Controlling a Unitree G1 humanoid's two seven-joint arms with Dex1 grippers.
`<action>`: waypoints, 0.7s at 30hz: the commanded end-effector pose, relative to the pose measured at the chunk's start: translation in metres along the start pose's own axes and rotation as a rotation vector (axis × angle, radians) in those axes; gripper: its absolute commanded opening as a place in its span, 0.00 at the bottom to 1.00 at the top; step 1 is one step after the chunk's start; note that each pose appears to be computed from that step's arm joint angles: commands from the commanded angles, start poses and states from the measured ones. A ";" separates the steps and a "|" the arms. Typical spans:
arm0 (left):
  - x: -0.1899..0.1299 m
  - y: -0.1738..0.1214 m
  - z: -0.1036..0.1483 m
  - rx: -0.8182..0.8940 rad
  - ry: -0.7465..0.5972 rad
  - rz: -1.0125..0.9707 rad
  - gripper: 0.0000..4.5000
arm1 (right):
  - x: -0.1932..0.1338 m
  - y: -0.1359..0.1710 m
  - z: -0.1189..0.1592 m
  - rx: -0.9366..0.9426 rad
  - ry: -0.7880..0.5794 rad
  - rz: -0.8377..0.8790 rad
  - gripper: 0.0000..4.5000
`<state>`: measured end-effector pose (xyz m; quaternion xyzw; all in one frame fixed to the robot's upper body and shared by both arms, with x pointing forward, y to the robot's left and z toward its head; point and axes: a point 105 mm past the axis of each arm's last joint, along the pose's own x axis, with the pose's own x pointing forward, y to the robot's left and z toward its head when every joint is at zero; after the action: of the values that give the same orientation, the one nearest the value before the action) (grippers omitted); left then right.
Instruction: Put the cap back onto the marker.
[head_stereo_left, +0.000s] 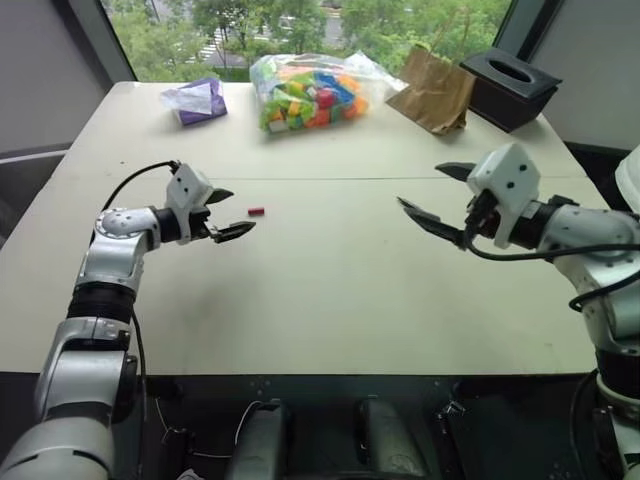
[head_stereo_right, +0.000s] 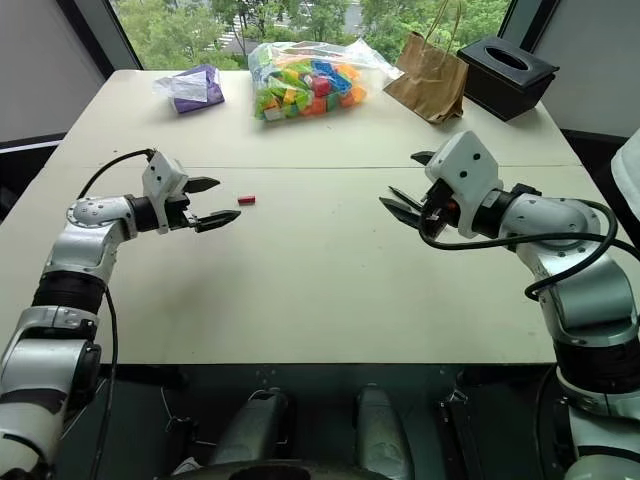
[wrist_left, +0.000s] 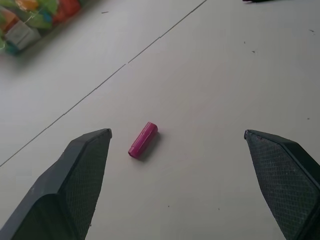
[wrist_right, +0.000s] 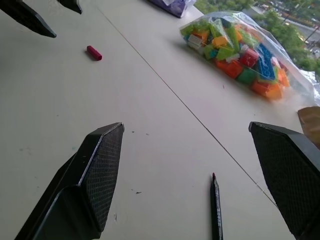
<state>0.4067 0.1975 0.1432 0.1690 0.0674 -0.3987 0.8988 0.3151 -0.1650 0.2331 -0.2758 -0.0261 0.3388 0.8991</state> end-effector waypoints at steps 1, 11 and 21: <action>0.005 0.011 0.008 0.039 -0.011 0.035 0.99 | -0.005 0.000 0.013 -0.032 -0.042 -0.032 0.92; 0.026 0.018 0.002 -0.035 0.056 0.106 0.99 | -0.015 0.008 0.011 -0.012 -0.031 -0.095 0.92; 0.024 0.019 -0.018 -0.091 0.126 0.151 0.99 | -0.017 0.009 0.010 -0.011 -0.029 -0.121 0.92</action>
<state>0.4334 0.1973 0.1156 0.1553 0.1381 -0.3253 0.9225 0.2992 -0.1666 0.2257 -0.2684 -0.0281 0.2949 0.9166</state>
